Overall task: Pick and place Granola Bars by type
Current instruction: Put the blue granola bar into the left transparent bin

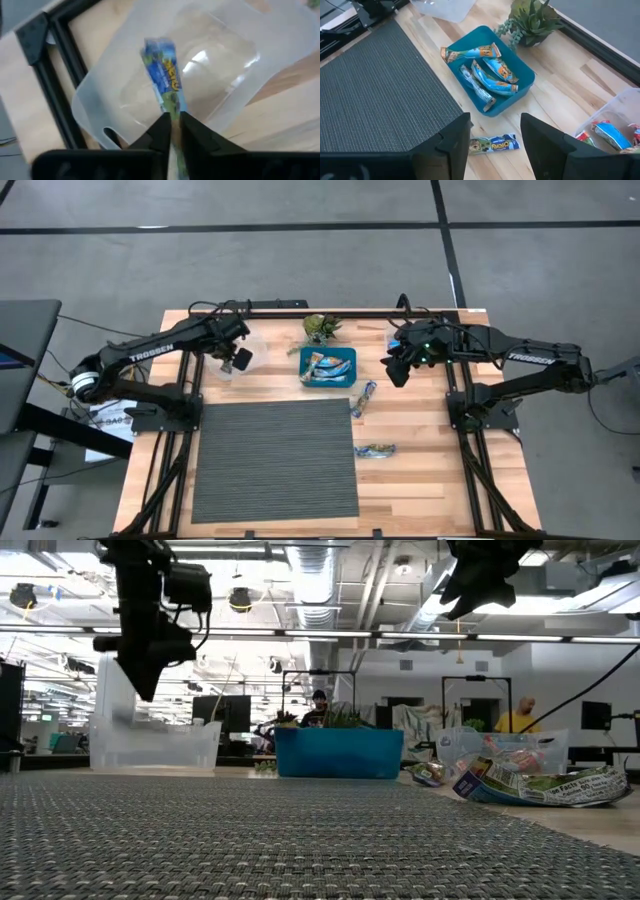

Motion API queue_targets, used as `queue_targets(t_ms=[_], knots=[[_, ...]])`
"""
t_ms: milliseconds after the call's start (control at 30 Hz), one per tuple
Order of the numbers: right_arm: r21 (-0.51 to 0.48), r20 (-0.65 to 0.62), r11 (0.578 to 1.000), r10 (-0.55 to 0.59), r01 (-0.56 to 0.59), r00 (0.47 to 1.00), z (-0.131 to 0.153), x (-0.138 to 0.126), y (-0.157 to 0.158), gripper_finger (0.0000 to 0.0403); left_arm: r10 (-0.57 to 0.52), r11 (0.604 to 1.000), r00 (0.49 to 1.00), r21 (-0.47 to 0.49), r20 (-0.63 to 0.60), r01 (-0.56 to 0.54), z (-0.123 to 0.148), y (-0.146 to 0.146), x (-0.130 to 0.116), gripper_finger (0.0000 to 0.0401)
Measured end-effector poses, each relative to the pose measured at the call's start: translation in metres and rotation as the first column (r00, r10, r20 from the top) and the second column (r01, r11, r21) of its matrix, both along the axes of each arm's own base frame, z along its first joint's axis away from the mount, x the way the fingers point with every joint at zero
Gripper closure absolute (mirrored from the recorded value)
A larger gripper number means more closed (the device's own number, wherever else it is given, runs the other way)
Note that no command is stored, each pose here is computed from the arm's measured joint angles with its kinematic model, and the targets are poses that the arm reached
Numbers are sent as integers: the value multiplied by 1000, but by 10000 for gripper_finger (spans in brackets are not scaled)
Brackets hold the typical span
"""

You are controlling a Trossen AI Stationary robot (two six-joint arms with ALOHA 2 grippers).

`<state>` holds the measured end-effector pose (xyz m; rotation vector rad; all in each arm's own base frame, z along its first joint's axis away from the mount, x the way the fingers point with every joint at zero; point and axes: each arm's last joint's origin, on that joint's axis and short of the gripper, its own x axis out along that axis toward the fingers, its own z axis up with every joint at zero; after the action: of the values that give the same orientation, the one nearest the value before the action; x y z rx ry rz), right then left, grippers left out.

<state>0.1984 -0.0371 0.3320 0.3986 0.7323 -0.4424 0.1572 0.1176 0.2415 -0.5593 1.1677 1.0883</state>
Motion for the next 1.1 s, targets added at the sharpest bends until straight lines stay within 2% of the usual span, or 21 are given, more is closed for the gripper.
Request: queue_targets(t_ms=[133, 333, 467, 567, 667, 833, 933, 1033, 1100], knots=[[-4, -3, 1000, 5, -5, 1000, 0, 0, 0, 239, 17, 1000, 1000, -11, 13, -17, -4, 6, -4, 305], [-72, -97, 988, 132, -139, 986, -5, 0, 7, 236, 23, 999, 998, 30, 56, -25, -1, 9, -2, 215], [-61, -220, 965, 236, -255, 946, -18, 8, 16, 238, -29, 997, 984, 71, 178, 16, 9, 3, 7, 193], [40, -289, 936, 346, -350, 892, -32, 18, 27, 239, -89, 991, 951, 124, 296, 54, 27, -5, 15, 192], [121, -347, 891, 450, -437, 823, -46, 26, 44, 237, -177, 974, 891, 203, 418, 98, 49, -16, 22, 198], [175, -429, 825, 555, -537, 713, -67, 39, 74, 238, -382, 915, 710, 347, 591, 204, 82, -36, 35, 209], [211, -442, 786, 607, -581, 660, -80, 49, 91, 238, -477, 874, 604, 416, 639, 250, 94, -46, 41, 215], [251, -459, 761, 638, -598, 618, -96, 59, 106, 239, -547, 836, 522, 462, 654, 297, 100, -54, 46, 219], [274, -471, 762, 638, -587, 609, -107, 64, 114, 239, -566, 824, 489, 470, 663, 316, 102, -58, 47, 220]])
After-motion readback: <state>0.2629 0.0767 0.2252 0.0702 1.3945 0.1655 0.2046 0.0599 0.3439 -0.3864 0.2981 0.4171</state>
